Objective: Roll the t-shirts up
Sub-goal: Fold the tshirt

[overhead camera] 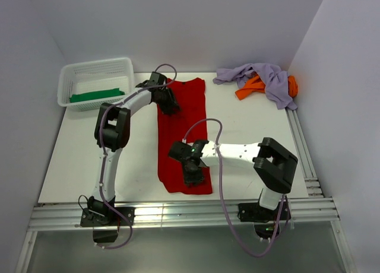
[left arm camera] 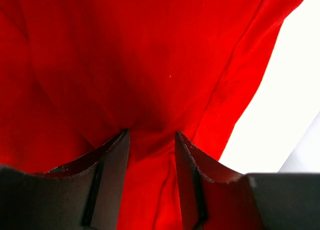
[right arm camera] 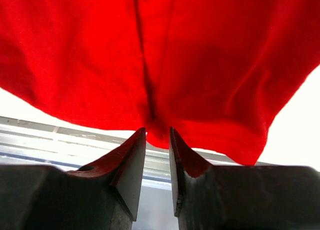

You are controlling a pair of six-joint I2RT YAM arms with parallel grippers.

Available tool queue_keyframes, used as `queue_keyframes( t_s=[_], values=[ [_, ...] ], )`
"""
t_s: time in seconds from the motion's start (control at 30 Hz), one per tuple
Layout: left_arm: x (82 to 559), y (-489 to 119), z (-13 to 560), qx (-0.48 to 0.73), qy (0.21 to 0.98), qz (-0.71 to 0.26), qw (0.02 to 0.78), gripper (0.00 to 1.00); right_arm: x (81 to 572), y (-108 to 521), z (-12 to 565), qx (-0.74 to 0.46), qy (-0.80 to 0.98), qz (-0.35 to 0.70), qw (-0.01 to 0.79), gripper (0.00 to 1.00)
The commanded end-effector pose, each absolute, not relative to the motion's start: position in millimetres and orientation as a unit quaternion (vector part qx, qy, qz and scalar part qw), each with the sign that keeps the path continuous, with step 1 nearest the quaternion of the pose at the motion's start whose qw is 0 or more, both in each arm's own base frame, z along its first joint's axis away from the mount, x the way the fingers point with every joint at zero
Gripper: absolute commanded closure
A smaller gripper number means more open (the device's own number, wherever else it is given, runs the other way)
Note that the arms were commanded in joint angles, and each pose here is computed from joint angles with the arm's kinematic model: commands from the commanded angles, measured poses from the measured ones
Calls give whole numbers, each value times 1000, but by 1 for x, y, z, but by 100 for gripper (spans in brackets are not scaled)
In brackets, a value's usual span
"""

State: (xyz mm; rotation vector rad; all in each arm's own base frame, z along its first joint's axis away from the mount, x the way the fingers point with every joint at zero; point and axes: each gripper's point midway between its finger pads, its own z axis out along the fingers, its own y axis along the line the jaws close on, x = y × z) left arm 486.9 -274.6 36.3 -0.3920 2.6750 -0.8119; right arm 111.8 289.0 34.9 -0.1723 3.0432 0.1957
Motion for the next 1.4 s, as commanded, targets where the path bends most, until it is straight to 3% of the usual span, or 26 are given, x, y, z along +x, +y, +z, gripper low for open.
queue_keyframes(
  t_s=[0.0,0.3,0.47,0.9,0.93,1.03,1.07,1.37],
  values=[
    [498,-275,35,-126,936,-277,177,53,113,283,26,-52,997,39,50,68],
    [497,-274,29,-131,938,-272,172,54,113,285,20,-57,996,40,47,76],
    [499,-273,29,-132,939,-268,171,54,114,296,29,-70,994,63,56,100],
    [503,-273,29,-138,939,-264,173,54,87,297,39,-129,990,44,42,100],
    [502,-273,29,-139,939,-263,173,54,87,296,38,-130,990,43,41,99],
    [501,-273,28,-140,939,-265,171,54,82,295,34,-133,990,42,32,81],
    [501,-273,32,-139,938,-267,173,54,84,298,38,-132,989,53,39,70],
    [497,-279,68,-130,928,-296,183,47,103,314,98,-117,977,137,110,60]
  ],
)
